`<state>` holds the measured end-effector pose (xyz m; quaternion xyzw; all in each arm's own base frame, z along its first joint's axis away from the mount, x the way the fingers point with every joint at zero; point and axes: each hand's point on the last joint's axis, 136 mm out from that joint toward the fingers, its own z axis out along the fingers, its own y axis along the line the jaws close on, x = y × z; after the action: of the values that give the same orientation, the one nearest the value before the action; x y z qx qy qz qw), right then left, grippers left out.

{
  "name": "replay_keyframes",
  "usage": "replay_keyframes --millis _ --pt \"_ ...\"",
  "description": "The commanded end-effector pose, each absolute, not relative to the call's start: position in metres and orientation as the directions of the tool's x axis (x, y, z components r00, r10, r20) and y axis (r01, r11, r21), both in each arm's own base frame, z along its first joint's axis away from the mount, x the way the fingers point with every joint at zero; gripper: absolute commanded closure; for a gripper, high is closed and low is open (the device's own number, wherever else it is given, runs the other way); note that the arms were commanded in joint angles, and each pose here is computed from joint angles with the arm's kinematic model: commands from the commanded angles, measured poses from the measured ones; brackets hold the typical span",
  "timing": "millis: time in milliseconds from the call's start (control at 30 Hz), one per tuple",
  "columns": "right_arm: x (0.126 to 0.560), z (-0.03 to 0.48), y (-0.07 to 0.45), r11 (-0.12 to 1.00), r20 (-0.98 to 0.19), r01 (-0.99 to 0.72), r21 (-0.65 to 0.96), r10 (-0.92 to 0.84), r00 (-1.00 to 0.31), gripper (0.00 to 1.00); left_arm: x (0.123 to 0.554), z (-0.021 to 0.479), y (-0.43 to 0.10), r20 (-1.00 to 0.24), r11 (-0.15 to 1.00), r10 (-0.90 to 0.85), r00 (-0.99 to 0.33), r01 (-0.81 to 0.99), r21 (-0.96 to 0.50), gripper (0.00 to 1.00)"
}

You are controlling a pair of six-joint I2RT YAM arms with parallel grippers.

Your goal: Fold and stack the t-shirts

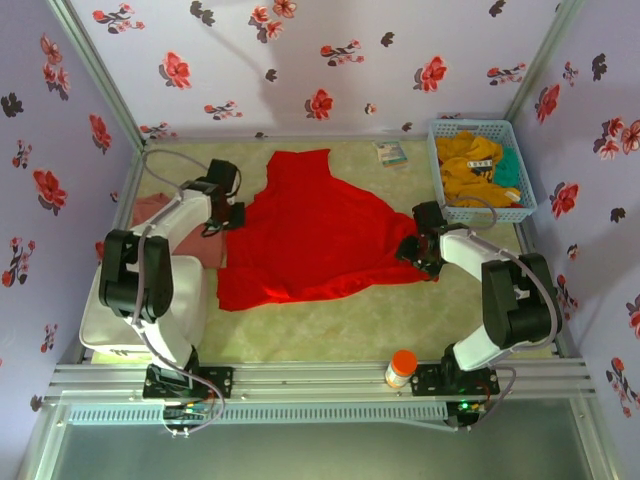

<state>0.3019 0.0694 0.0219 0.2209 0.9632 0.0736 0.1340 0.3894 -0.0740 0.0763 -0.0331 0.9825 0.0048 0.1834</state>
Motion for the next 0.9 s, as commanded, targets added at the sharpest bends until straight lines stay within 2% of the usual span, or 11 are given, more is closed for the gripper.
replay_keyframes --millis 0,67,100,167,300,433,600,733,867 --pt "0.299 0.015 0.062 0.884 -0.212 0.436 0.169 0.465 -0.860 0.32 0.374 0.064 -0.045 -0.312 0.980 -0.179 -0.933 -0.197 0.026 0.92" --pt "0.300 0.019 0.062 0.885 -0.219 0.432 0.173 0.462 -0.859 0.32 0.371 0.065 -0.043 -0.304 0.977 -0.193 -0.933 -0.212 0.028 0.90" --pt "0.300 0.021 0.062 0.887 -0.225 0.428 0.175 0.459 -0.860 0.32 0.370 0.067 -0.043 -0.313 0.976 -0.202 -0.928 -0.219 0.020 0.85" --pt "0.301 0.029 0.063 0.889 -0.241 0.418 0.188 0.454 -0.858 0.32 0.369 0.072 -0.043 -0.333 0.973 -0.214 -0.918 -0.230 0.008 0.69" --pt "0.305 0.052 0.066 0.897 -0.283 0.380 0.225 0.433 -0.856 0.31 0.366 0.086 -0.054 -0.350 0.981 -0.185 -0.918 -0.194 -0.010 0.53" --pt "0.312 0.076 0.063 0.908 -0.337 0.354 0.225 0.413 -0.846 0.29 0.365 0.096 -0.078 -0.365 0.993 -0.114 -0.924 -0.119 -0.010 0.49" --pt "0.335 0.108 0.066 0.924 -0.417 0.305 0.232 0.378 -0.827 0.20 0.361 0.093 -0.112 -0.389 0.998 -0.063 -0.919 -0.047 -0.051 0.49" --pt "0.351 0.123 0.041 0.926 -0.462 0.358 0.120 0.372 -0.805 0.21 0.354 0.087 -0.139 -0.380 0.997 -0.024 -0.924 0.006 -0.079 0.49" --pt "0.369 0.119 0.022 0.901 -0.444 0.419 0.116 0.424 -0.789 0.25 0.344 0.079 -0.151 -0.365 0.996 -0.006 -0.931 0.028 -0.089 0.49"
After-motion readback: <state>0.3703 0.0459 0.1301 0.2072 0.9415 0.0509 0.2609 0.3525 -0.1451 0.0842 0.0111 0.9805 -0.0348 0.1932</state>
